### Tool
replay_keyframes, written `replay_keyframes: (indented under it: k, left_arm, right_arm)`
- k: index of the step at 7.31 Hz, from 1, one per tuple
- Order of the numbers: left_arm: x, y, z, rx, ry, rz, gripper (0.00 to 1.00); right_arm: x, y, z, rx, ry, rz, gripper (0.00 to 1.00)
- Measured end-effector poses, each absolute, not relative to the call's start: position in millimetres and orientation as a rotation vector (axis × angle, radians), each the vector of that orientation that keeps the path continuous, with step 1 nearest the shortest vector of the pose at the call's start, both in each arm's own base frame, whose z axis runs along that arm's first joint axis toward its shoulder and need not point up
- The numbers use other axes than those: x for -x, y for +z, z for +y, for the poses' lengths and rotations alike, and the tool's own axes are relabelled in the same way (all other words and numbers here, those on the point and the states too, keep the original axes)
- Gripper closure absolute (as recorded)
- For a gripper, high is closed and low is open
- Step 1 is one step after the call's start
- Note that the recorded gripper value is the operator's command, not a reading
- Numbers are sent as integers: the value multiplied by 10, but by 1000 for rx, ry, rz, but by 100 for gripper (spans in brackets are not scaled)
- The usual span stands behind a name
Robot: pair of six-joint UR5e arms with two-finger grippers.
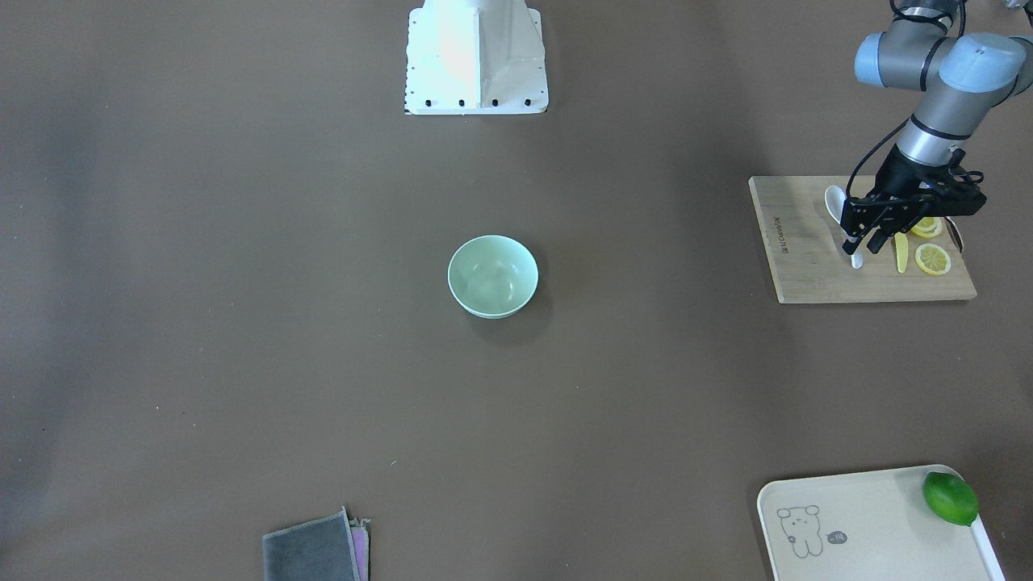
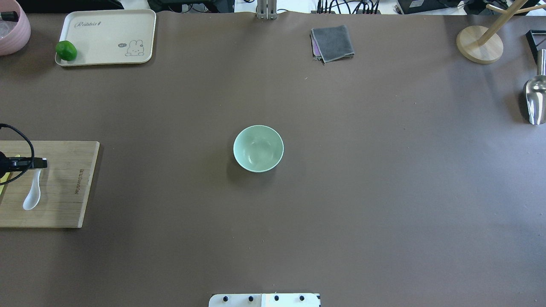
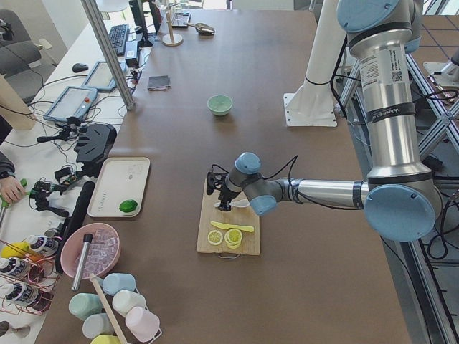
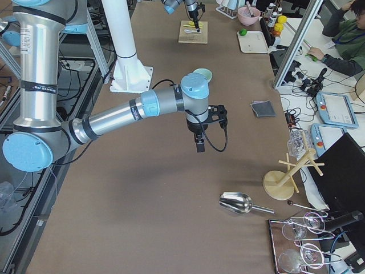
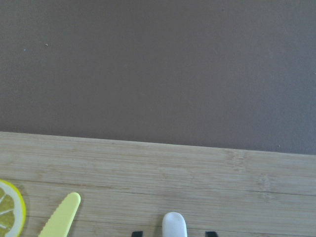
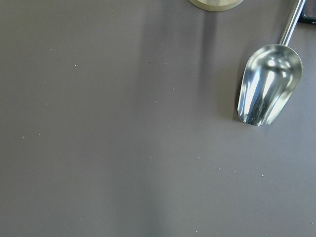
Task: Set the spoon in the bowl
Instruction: 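Lower the left gripper onto the white spoon on the cutting board and grasp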
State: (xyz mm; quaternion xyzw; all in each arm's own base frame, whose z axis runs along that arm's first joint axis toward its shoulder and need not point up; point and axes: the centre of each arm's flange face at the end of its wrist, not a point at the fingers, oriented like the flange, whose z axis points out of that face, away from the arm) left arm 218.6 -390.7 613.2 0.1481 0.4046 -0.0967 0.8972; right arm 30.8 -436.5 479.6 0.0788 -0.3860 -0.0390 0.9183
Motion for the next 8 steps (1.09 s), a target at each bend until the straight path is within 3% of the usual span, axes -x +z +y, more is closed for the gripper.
replay_keyframes:
  k: [1,3,4,8]
  left_arm:
    - [-2209,6127,-3894,-306,-195,842,55]
    - [-2231,6130,-3877,-304,-189,844,91]
    - [-2235,6131,-3874,-304,-188,844,100]
    - [-2279,5848,-3912,-326,-182,888,100]
  right_arm:
    - [-309,4805,-4365,-161,-79,-792,0]
    - [-311,4814,-4366,-160,-80,-788,0]
    - [-312,4815,-4366,-160,-80,-788,0]
    - [-314,4830,-4360,-159,-82,-787,0]
